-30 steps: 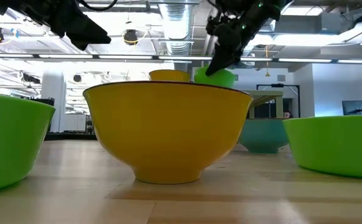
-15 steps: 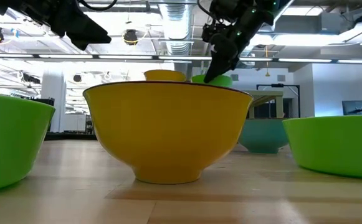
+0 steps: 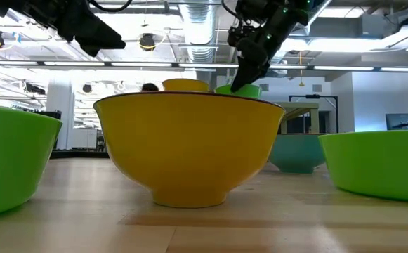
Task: Pick & Place Mini bowls
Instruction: Put the top light blue bowl on the shelf
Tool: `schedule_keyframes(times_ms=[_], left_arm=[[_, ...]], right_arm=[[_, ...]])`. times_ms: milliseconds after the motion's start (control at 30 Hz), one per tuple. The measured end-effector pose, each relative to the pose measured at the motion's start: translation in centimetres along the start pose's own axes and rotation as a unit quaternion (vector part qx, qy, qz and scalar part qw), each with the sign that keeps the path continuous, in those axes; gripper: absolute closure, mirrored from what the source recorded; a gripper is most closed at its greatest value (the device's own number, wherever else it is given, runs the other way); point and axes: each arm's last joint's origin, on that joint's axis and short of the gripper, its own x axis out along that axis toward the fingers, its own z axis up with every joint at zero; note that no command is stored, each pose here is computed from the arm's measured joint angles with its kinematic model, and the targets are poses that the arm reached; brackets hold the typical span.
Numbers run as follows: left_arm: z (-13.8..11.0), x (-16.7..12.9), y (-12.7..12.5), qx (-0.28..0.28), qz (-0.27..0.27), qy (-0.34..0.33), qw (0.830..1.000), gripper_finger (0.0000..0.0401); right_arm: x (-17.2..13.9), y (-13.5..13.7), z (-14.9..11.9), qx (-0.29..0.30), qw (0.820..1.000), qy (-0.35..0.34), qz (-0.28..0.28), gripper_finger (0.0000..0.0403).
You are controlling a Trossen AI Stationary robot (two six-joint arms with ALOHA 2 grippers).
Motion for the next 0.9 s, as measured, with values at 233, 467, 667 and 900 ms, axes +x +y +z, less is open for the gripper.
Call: schedule_keyframes(times_ms=[233, 467, 667, 900], left_arm=[[0.0, 0.0, 0.0, -0.002, 0.001, 0.0, 1.0, 0.0284], [0.0, 0.0, 0.0, -0.002, 0.001, 0.0, 1.0, 0.0284], [0.0, 0.0, 0.0, -0.002, 0.001, 0.0, 1.0, 0.0284], [0.0, 0.0, 0.0, -0.001, 0.001, 0.0, 1.0, 0.0284]], right_arm=[[-2.6, 1.1, 2.2, -0.019, 1.0, 0.002, 0.014, 0.025], [-6.1, 3.4, 3.4, -0.01, 0.999, 0.038, 0.037, 0.0226], [-8.0, 5.9, 2.3, 0.01, 0.991, 0.119, 0.052, 0.0225], [-7.5, 10.2, -0.4, 0.019, 0.981, 0.184, 0.065, 0.0239]])
